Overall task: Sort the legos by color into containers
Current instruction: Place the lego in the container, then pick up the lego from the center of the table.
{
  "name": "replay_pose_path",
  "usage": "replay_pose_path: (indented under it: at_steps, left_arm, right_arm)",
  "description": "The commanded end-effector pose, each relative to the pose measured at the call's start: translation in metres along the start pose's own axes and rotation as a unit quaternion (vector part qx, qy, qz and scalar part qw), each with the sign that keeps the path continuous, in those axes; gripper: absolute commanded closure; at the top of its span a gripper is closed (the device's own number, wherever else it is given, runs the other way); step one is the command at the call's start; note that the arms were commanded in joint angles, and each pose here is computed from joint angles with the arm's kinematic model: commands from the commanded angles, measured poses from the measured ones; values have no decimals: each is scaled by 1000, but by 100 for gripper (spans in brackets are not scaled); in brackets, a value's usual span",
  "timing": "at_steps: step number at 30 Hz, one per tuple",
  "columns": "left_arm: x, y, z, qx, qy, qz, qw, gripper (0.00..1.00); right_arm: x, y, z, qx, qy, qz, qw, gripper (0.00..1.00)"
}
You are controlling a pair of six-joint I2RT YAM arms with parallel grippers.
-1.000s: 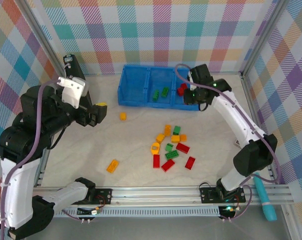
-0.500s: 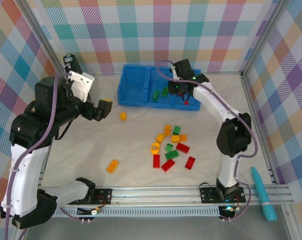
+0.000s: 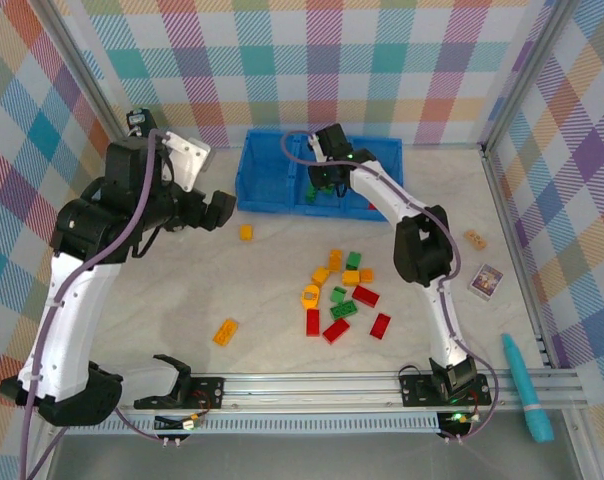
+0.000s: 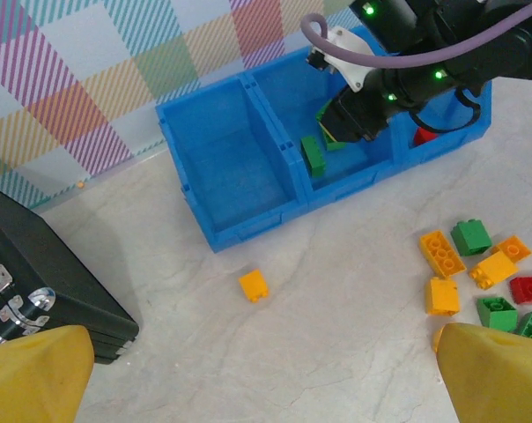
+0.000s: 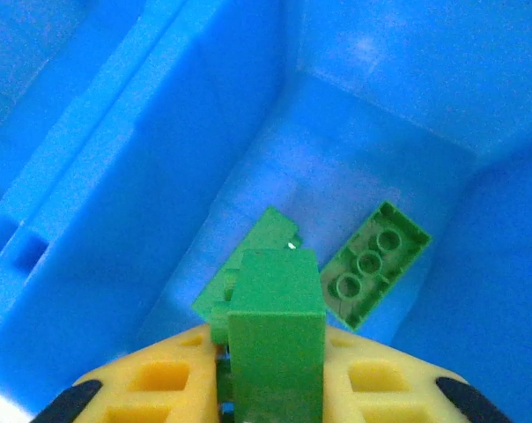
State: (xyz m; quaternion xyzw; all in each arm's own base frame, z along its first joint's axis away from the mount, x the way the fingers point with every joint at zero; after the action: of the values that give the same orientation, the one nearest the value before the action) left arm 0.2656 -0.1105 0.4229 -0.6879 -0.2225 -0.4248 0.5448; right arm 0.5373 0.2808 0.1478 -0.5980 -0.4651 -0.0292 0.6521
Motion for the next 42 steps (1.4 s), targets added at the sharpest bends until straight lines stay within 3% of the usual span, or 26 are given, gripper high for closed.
replay_pose_path:
  at_steps: [1,8,15,21,25,33,42]
  left_arm:
    - [6,-7,-1,3,13,-10,1000,0]
    - [2,9,1,12,15,11,1000,0]
    - [4,8,1,11,6,10,1000,0]
    - [0,14,-1,4,4,5,1000,0]
    - [0,14,-4,-6,3,-1,1000,0]
    - [-1,4,-7,-18,1,-21,1000,0]
    - [-6,-10,-4,-12,2,-36,999,0]
  right_arm:
    - [8,3,7,8,-19,-8,1000,66]
    - [7,-8,9,13,-19,-14,1000,49]
    - [14,-61,13,27,-5,-32,999,47]
    - [-29,-111,14,20,50,-1,999,46]
    - [-82,-127,19,9,114,52,992,45]
    - [-164,-121,42,24,228,116,966,42]
    - [-190,-85,48,22,260,163,951,36]
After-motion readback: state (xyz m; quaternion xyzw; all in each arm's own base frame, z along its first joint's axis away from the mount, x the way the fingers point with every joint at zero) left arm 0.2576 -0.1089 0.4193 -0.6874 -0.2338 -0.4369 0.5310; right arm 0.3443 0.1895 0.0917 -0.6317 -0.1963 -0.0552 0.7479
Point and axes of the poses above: each hand's point on the last joint's axis, 136 mm out from that joint toward the fingers, its own y axis out along the fingers, its own z axis along the line the jaws close on, x = y × z, the point moved 2 cm from there along -y, back along the fingers, and after that the axes turned 13 degrees about -y, right-handed, at the moved point
